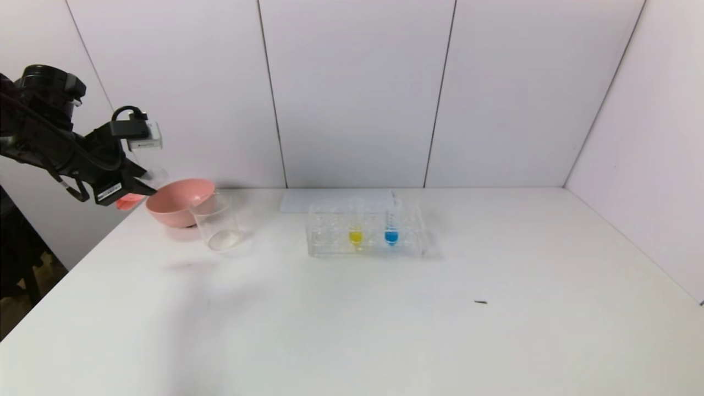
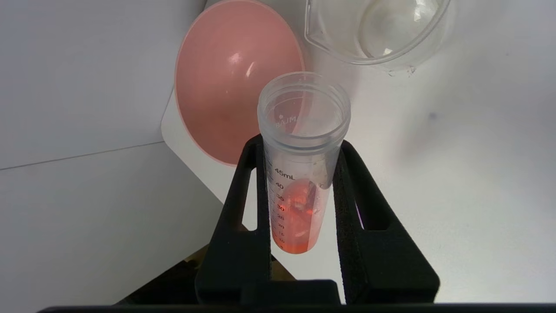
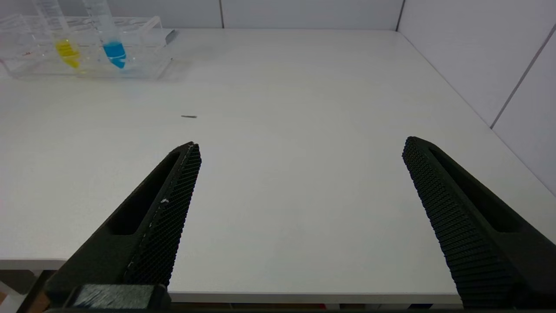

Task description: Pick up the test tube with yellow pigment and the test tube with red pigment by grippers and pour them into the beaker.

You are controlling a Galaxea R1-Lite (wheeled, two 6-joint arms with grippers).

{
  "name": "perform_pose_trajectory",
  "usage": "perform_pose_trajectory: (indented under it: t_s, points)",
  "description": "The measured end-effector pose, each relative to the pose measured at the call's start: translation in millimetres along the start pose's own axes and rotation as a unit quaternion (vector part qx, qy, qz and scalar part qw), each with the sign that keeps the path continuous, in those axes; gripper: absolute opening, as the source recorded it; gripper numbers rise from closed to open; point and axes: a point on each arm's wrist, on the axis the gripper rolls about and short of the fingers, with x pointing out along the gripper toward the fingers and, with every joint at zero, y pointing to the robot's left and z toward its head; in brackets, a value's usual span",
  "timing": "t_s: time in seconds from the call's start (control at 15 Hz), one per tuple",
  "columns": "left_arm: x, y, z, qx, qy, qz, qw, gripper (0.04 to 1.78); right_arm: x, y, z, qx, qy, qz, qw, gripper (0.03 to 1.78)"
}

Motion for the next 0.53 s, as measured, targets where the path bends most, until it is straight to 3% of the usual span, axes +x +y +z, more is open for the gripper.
perform_pose_trajectory:
  t_s: [0.53]
  points:
    - [5.4,-1.9,6.5,0.034,0.012,-0.017,0.999,0.44,0.0,0.0,0.0,0.000,0.000,0.000,1.0000,1.70]
